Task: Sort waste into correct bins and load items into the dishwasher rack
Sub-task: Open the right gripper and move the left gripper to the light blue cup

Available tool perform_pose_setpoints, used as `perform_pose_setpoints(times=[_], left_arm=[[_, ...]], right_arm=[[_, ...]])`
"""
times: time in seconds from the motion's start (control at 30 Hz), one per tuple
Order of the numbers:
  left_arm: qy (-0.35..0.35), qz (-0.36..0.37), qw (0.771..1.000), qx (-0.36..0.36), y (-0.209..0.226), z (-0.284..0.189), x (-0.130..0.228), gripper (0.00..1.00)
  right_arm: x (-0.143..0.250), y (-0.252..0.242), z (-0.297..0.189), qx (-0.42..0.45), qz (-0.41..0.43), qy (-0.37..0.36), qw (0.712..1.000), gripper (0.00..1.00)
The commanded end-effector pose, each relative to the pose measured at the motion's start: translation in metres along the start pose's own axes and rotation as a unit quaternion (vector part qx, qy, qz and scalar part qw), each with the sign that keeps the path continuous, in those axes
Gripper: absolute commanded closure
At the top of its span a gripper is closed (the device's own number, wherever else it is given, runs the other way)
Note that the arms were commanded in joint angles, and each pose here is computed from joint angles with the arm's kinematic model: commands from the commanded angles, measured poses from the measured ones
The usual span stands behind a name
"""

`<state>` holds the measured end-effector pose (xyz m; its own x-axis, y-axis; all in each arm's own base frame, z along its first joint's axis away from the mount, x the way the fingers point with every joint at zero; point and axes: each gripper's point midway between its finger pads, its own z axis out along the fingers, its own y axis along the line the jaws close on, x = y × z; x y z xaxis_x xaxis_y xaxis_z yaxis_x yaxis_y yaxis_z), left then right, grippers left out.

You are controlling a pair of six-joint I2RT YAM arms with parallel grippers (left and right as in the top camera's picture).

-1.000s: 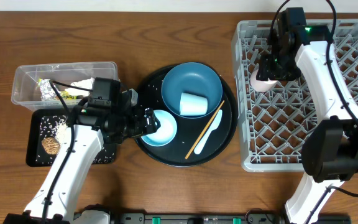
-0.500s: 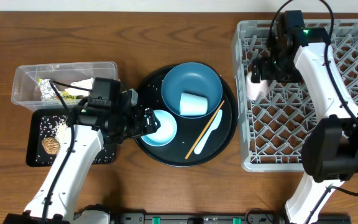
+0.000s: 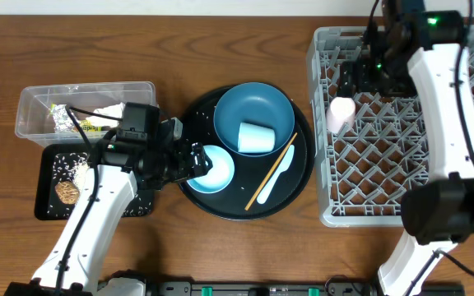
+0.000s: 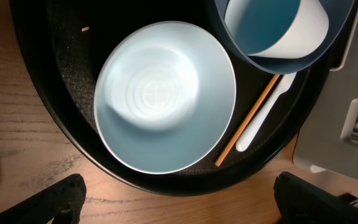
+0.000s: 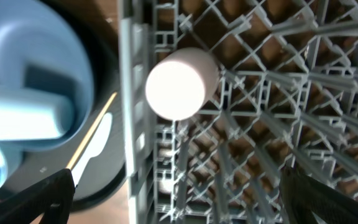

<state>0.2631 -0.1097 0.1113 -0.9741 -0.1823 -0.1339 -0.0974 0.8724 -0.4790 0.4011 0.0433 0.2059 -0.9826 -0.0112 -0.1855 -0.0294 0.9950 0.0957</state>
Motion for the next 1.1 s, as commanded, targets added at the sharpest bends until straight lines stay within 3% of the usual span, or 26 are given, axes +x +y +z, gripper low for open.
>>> perform_pose_setpoints(times=[0.0, 0.4, 0.63, 0.93, 1.03, 1.07], left_arm=[[-0.005, 0.003, 1.0, -0.005, 0.001, -0.002, -0.003, 0.02], [-0.034, 0.016, 0.999, 0.008, -0.006, -0.002, -0.017, 0.02], [-0.086, 0.086, 0.983, 0.14, -0.063, -0.012, -0.045, 0.02], [-0.126, 0.221, 0.95, 0.182, -0.118, 0.002, -0.052, 0.02], [-0.115, 0.233, 0.951, 0.168, -0.118, 0.022, -0.052, 0.01], [-0.111, 0.231, 0.953, 0.161, -0.115, 0.03, -0.053, 0.1]], right_arm=[[0.007, 0.012, -0.032, -0.038, -0.01, -0.023, 0.999, 0.01], [0.027, 0.01, -0.037, -0.036, -0.001, 0.009, 0.999, 0.07], [0.027, 0.01, -0.037, -0.036, -0.001, 0.01, 0.999, 0.06], [0.03, 0.01, -0.037, -0.036, 0.0, 0.015, 0.999, 0.05], [0.032, 0.01, -0.037, -0.036, 0.001, 0.019, 0.999, 0.05], [0.032, 0.01, -0.037, -0.036, 0.001, 0.02, 0.999, 0.05]])
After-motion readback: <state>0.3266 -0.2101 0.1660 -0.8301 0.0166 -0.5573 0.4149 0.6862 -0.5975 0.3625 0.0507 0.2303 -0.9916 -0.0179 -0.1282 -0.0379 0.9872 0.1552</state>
